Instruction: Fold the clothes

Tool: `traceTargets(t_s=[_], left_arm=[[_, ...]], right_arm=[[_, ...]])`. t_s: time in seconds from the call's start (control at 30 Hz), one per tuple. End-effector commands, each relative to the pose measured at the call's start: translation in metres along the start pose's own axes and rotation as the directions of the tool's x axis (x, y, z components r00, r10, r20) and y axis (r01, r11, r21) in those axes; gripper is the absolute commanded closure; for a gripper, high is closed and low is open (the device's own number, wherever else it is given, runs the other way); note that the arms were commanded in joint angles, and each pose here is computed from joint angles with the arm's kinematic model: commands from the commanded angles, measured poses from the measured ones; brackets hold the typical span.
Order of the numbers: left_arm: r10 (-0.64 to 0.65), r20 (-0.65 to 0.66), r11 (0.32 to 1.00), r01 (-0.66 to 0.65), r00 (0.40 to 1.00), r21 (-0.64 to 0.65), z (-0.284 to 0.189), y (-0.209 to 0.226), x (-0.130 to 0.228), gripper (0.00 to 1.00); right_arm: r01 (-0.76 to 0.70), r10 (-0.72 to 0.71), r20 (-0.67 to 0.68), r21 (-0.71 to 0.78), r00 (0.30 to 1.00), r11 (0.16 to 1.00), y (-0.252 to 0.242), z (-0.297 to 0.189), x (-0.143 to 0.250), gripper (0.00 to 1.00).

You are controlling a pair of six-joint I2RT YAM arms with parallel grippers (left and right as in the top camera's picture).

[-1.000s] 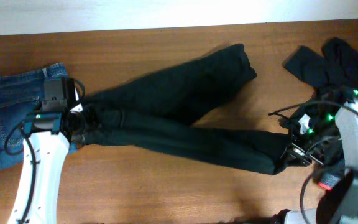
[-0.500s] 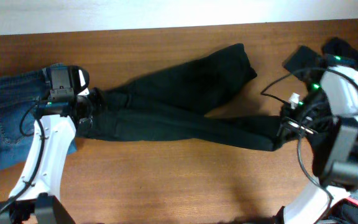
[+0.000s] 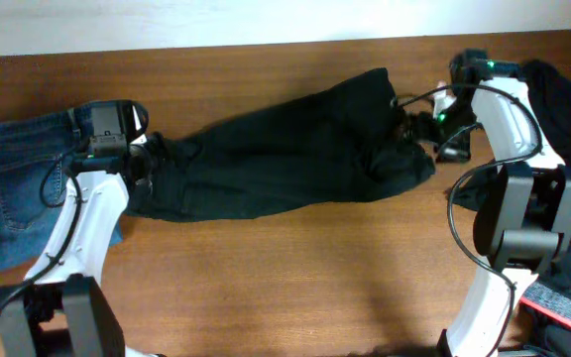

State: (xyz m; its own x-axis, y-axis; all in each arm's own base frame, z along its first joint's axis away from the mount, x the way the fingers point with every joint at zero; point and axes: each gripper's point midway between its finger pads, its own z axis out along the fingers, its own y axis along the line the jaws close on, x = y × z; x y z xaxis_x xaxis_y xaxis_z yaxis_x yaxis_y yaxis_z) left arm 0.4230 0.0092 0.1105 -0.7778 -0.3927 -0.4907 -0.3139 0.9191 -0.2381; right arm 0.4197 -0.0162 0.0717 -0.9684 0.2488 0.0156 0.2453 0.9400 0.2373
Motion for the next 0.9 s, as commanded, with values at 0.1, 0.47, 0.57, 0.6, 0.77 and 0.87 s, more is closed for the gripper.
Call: traceTargets(t_s=[0.1, 0.47, 0.57, 0.6, 0.77, 0.87], left_arm=[[-0.045, 0.063, 0.998, 0.047, 0.997, -0.032, 0.014, 0.003, -0.019, 0.99], [-0.046, 0.096, 0.999, 0.048, 0.994, -0.017, 0.027, 0.000, -0.028, 0.99], [-0.046, 0.099, 0.999, 0.049, 0.994, -0.024, 0.027, 0.001, -0.028, 1.00], [-0.046, 0.102, 0.998, 0.049, 0.994, -0.029, 0.027, 0.002, -0.029, 1.00], [-0.046, 0.106, 0.998, 0.050, 0.993, -0.040, 0.027, 0.004, -0.029, 1.00], [-0.046, 0.105, 0.998, 0.050, 0.993, -0.040, 0.027, 0.004, -0.029, 1.00]], right_arm=[[0.182, -0.183, 0.002, 0.073, 0.983, 0.981, -0.017, -0.005, -0.005, 0.00], [0.221, -0.208, -0.107, 0.131, 0.972, 0.966, -0.030, -0.009, 0.020, 0.01], [0.220, -0.204, -0.125, 0.128, 0.971, 0.967, -0.029, -0.017, 0.028, 0.16], [0.219, -0.202, -0.130, 0.127, 0.971, 0.968, -0.028, -0.022, 0.032, 0.28], [0.183, -0.159, -0.185, 0.119, 0.970, 0.976, -0.025, -0.042, 0.058, 0.41], [0.171, -0.150, -0.245, 0.069, 0.958, 0.983, -0.016, -0.048, 0.078, 0.41]])
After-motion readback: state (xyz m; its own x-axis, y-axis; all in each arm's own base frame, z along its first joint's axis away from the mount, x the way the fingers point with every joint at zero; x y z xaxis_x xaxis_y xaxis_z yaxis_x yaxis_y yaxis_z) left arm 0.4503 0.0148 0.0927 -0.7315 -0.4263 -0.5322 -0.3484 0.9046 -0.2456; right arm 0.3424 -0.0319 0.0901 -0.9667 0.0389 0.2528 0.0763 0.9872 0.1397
